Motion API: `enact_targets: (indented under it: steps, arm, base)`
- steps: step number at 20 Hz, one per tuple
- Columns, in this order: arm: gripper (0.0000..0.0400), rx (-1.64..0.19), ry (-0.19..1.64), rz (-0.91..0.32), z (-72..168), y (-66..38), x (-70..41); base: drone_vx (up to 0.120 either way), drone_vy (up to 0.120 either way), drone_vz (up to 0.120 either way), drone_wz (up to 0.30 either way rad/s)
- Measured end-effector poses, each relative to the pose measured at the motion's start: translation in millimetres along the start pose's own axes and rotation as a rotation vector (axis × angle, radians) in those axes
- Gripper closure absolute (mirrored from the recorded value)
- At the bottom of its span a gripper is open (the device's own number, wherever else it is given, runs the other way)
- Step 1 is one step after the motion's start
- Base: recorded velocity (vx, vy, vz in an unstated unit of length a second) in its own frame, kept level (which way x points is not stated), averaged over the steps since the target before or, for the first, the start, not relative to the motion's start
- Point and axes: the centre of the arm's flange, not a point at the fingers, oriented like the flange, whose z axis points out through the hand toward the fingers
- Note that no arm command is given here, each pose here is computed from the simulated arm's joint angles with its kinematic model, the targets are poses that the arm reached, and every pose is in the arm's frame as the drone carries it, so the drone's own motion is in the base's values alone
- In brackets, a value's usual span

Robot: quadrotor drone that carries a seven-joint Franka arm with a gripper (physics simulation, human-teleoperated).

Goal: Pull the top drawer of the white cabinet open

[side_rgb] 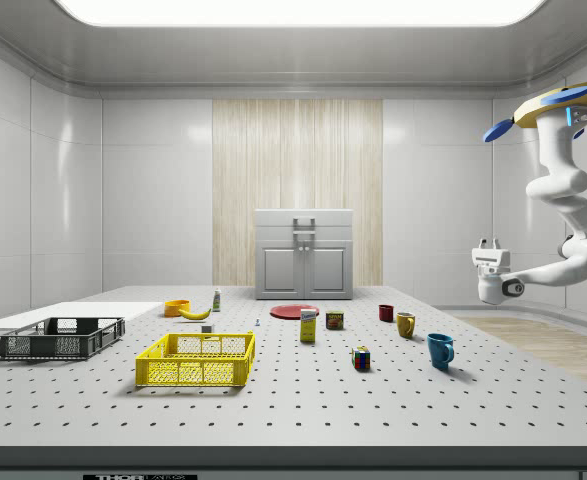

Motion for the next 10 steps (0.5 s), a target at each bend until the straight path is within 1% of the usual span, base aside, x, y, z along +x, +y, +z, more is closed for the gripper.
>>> enact_targets:
  steps: [5, 6, 8, 10]
  arm:
    - [0.0095, 0.002, 0.003, 0.0, -0.9, 0.2, -0.2]
    - [0.0095, 0.035, -0.029, 0.003, -0.7, 3.0, 2.6]
    - [0.0091, 0.26, -0.261, 0.006, 6.5, 24.8, 24.8]
    - [0.0088, 0.473, -0.48, 0.008, 21.9, 43.4, 43.6]
  base:
    - [0.0, 0.0, 0.0, 0.0]
    - [0.0, 0.0, 0.0, 0.0]
    - [0.0, 0.0, 0.0, 0.0]
    - [0.0, 0.0, 0.0, 0.0]
